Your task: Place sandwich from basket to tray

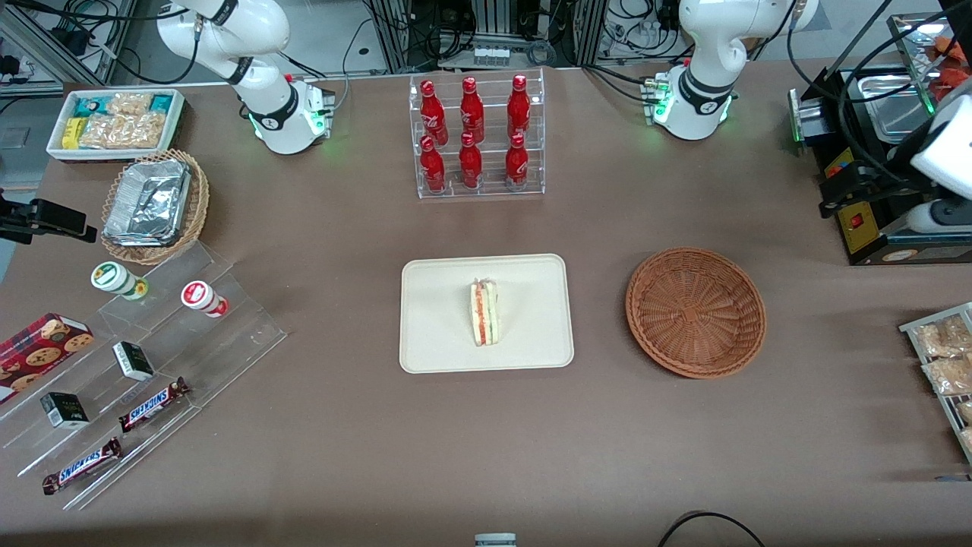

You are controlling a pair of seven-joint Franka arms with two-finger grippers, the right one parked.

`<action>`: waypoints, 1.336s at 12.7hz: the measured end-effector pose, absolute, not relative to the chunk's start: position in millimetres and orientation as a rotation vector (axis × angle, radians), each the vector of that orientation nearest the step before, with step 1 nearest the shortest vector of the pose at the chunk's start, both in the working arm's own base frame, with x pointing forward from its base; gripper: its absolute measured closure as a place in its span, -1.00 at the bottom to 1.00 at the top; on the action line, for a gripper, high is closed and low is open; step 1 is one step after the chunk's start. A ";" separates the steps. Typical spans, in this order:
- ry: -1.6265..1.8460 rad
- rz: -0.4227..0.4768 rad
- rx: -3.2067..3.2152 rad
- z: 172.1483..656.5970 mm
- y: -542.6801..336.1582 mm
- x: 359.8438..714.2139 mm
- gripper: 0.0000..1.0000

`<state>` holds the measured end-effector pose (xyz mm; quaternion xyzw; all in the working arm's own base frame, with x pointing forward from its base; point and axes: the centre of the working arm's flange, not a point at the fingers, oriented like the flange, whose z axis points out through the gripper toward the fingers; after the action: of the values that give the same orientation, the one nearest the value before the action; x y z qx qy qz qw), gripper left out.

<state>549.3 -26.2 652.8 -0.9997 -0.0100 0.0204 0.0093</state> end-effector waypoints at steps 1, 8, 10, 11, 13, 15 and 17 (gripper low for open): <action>-0.040 0.062 -3.122 653.4 -21.4 549.2 -1.00; -0.009 0.067 -3.123 652.4 0.7 549.5 -1.00; -0.009 0.067 -3.122 652.5 -0.2 549.5 -1.00; -0.009 0.066 -3.122 652.8 -0.2 549.3 -1.00; -0.009 0.063 -3.123 653.9 -0.2 548.7 -1.00; -0.006 0.060 -3.123 654.9 -1.0 548.1 -1.00; 0.009 0.063 -3.123 654.7 -5.9 547.8 -1.00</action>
<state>547.8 -5.9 654.7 -0.9998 0.0027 0.0201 0.0090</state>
